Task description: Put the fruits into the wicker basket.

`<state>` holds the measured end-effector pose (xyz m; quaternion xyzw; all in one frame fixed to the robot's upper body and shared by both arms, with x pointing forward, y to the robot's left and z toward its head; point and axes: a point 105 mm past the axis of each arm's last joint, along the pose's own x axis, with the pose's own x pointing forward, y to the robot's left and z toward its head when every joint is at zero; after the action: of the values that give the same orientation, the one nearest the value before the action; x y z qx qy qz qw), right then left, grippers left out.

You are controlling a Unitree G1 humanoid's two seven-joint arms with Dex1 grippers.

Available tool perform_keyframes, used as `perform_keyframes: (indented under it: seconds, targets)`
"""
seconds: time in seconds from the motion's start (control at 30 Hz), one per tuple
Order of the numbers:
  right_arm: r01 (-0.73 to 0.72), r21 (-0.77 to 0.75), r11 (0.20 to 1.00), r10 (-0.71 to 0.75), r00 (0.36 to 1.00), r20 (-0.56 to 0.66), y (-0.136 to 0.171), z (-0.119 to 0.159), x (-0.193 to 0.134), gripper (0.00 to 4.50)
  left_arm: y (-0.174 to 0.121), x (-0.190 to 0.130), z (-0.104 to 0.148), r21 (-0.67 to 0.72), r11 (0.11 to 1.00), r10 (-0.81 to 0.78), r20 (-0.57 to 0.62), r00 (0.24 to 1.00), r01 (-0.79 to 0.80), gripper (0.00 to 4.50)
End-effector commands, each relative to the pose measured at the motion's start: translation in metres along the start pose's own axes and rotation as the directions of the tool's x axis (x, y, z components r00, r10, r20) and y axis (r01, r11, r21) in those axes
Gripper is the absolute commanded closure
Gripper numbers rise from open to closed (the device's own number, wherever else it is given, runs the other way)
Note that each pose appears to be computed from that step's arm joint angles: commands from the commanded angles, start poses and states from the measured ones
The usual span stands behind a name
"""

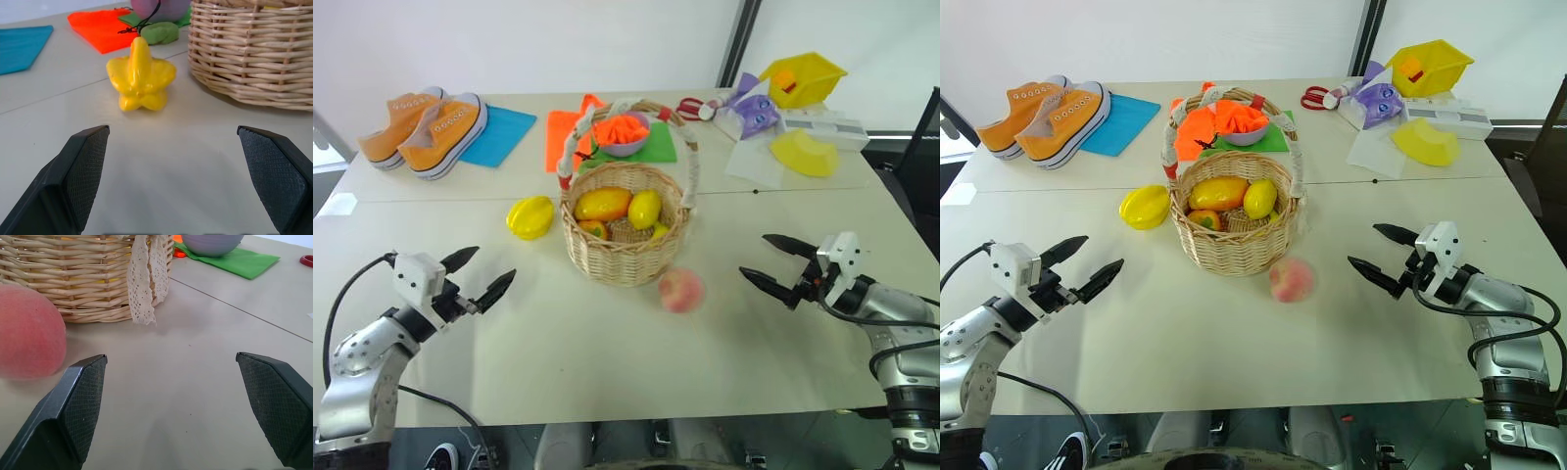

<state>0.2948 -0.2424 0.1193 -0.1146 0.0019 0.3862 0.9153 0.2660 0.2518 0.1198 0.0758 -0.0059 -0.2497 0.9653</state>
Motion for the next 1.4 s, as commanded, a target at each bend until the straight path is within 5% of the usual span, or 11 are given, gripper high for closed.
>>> perform_keyframes:
  seconds: [0.03,0.17,0.33,0.5,1.07,1.17,1.3,1.4]
  targets:
    - [-0.010,-0.038,0.999,0.012,0.999,0.047,0.002,0.014,0.004,0.09,-0.004,0.003,0.013,0.033,0.999,-0.019,0.054,0.998,0.017,0.00]
    - [-0.051,-0.044,0.998,0.054,0.997,0.063,0.011,0.024,0.005,0.09,-0.003,0.011,0.019,0.003,1.000,0.010,0.071,0.997,-0.010,0.00]
    - [-0.305,-0.111,0.946,0.315,0.946,0.083,0.060,0.070,0.011,0.09,0.008,0.040,0.031,-0.008,0.993,0.116,0.020,0.993,-0.116,0.00]
    - [-0.359,-0.216,0.908,0.384,0.920,0.082,0.076,0.099,0.025,0.09,0.009,0.068,0.046,0.001,0.988,0.153,0.000,0.988,-0.153,0.00]
    - [-0.320,-0.264,0.910,0.358,0.927,0.108,0.083,0.097,0.043,0.09,0.000,0.112,0.021,0.188,0.975,0.154,-0.173,0.973,-0.121,0.00]
    - [-0.311,-0.268,0.912,0.351,0.929,0.119,0.081,0.099,0.044,0.00,0.006,0.109,0.013,0.204,0.966,0.204,-0.211,0.956,-0.161,0.86]
    - [-0.302,-0.273,0.913,0.344,0.931,0.120,0.079,0.099,0.045,0.00,0.008,0.105,0.008,0.195,0.963,0.227,-0.222,0.948,-0.185,2.57]
    - [-0.298,-0.275,0.914,0.341,0.932,0.121,0.077,0.099,0.045,0.00,0.013,0.104,0.016,0.161,0.965,0.237,-0.188,0.953,-0.208,2.61]
